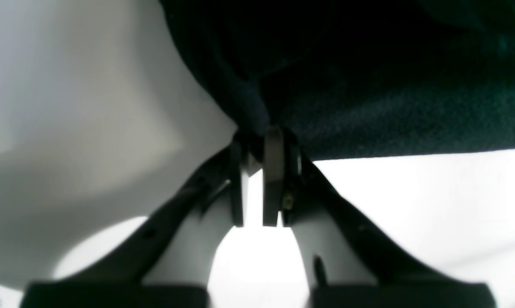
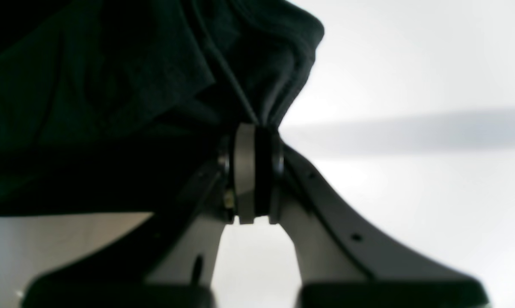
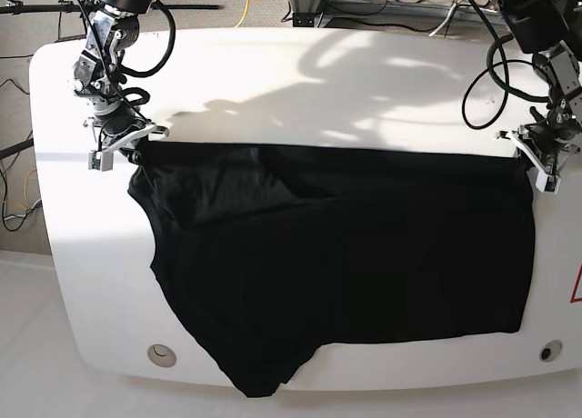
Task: Fold the T-shirt properly
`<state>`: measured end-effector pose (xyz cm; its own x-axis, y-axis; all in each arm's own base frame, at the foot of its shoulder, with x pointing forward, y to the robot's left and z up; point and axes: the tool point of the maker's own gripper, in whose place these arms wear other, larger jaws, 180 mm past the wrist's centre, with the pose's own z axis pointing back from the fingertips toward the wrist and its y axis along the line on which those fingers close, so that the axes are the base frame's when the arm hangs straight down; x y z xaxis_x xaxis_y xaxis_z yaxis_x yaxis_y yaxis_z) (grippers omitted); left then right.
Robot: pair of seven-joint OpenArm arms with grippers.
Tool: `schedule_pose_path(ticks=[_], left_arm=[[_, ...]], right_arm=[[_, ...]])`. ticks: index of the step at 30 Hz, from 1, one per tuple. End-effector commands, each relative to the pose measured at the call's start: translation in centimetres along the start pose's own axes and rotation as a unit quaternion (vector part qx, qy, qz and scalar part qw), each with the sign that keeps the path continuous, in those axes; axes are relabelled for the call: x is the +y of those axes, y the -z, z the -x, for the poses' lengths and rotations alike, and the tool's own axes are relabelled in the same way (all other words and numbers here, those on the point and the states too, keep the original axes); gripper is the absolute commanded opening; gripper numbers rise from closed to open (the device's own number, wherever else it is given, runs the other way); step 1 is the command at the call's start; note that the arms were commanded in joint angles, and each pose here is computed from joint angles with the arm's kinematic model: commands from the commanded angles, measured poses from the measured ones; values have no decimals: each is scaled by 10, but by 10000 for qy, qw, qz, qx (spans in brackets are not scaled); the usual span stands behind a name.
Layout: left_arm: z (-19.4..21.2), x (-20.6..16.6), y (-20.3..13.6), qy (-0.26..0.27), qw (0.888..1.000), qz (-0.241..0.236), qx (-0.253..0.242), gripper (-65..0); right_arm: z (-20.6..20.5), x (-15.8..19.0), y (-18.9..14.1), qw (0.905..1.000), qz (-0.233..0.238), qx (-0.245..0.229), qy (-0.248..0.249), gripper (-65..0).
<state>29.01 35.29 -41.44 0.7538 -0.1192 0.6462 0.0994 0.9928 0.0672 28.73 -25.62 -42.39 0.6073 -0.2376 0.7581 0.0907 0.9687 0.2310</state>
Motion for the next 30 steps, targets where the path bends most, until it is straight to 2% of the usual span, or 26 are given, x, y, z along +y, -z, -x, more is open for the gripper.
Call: schedule_pose_path(ticks=[1,12,20,30], left_arm=[[-7,11,-7,133,9998,-163,-31,-640],[-3,11,-6,69,9999,-140,-66,-639],[7,9,-12,142,9998,-161,5,-642],[46,5,-43,532,9975,-283,377,-648]], right_arm=[[-8,-1,-2,9999,-4,-38,-119,-650],[8,-4,-1,9992,57,370,-132,-650],[13,-6,-8,9988,91,435,-194,-650],[36,-17,-42,9965,264,629,-480,-650]])
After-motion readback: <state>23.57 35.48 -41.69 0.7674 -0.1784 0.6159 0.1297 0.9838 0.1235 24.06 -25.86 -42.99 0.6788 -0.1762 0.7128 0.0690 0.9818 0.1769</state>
